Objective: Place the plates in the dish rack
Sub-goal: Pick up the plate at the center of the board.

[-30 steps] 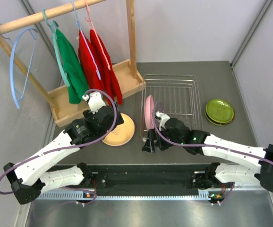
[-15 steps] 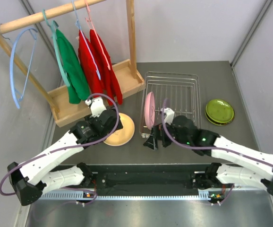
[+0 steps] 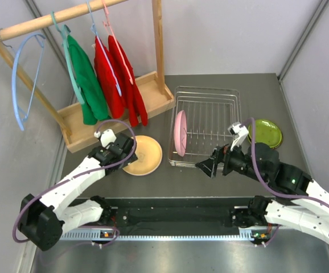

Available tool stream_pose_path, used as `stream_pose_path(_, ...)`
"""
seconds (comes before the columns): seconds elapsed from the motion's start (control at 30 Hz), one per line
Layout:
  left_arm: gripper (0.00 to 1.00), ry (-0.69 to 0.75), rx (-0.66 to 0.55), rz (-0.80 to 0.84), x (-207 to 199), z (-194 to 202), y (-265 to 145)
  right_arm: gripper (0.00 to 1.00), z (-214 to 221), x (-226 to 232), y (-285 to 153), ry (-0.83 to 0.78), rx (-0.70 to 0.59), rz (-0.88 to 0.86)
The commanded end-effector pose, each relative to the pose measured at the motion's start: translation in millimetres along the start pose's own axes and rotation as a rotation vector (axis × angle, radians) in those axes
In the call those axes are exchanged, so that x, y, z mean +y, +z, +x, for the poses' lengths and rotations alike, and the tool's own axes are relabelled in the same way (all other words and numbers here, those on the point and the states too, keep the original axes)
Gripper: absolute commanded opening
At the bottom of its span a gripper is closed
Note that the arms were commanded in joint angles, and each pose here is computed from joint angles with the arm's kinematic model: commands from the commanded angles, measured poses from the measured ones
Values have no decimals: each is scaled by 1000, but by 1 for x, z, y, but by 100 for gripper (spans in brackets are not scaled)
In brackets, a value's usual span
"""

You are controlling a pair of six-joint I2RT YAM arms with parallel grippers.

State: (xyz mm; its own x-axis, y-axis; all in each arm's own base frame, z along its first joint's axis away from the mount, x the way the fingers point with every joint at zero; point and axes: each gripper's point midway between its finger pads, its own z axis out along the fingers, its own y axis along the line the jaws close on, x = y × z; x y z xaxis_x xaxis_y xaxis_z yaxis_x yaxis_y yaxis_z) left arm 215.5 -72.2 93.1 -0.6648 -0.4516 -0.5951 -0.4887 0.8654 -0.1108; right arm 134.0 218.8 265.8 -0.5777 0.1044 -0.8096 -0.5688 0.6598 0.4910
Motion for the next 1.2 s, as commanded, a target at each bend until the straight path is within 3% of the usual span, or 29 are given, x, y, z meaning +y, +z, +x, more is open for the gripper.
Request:
stream_pose_path(0.0, 99, -54, 9, 50, -9, 0, 4, 99, -14, -14, -9, -14, -38, 102)
stream_pose_path(0.33, 87, -78, 61, 68, -11, 17, 22, 99, -19, -25, -11, -15, -43, 167)
stream_pose_path(0.6, 63, -81, 72, 65, -7, 26, 29, 99, -19, -33, -11, 0, -40, 197)
stream_pose_path(0.83, 48, -74, 88, 47, -1, 33, 32, 99, -18, -37, -9, 6, -30, 213)
stream_pose_path(1.17, 13, -79, 72, 55, -2, 26, 26, 99, -19, -39, -8, 21, -27, 221)
